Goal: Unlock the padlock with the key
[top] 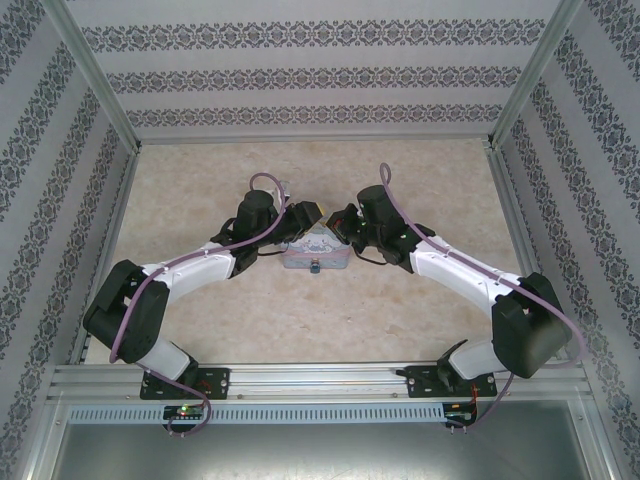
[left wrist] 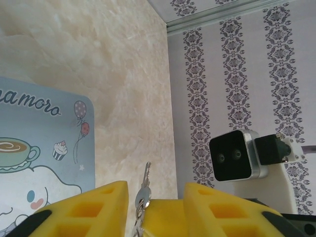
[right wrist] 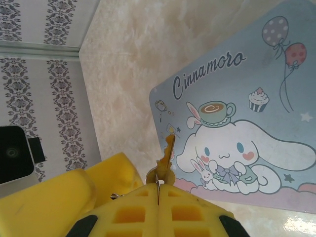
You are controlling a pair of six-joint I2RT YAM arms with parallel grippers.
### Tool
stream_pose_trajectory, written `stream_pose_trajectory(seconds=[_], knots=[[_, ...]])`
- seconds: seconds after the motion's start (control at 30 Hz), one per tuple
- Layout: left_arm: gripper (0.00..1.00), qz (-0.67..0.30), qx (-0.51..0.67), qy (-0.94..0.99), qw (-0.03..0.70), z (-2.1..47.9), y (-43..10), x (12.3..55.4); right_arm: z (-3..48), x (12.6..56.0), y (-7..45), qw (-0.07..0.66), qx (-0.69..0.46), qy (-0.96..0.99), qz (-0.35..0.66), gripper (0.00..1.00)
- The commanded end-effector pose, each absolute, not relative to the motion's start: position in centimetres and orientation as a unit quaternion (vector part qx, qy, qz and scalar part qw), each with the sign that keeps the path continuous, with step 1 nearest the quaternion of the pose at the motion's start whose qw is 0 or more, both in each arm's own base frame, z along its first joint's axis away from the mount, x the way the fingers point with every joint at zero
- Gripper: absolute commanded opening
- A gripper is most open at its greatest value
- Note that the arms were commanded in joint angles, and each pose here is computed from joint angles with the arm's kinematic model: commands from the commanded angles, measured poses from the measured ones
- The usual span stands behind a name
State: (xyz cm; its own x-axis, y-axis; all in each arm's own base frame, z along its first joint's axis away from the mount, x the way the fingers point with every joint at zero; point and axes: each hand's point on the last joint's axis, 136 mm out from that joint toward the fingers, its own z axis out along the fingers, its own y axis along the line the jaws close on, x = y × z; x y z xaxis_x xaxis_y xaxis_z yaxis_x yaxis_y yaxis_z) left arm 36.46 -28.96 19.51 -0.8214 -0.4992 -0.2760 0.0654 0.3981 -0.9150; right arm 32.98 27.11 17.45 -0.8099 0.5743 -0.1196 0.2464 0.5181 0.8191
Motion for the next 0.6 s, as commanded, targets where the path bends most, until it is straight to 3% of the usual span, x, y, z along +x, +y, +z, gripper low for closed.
stream_pose_trajectory(seconds=[0.0,0.57], knots=[[0.31,-0.545,-0.126,0.778,0.287,21.0,-29.5,36.8,17.8,33.0,27.0,0.194,0.246,0.843,0.437,0.00],[0.27,-0.531,-0.130,0.789,0.280,19.1,-29.5,36.4,17.3,33.4,26.7,0.192,0.254,0.841,0.437,0.00]])
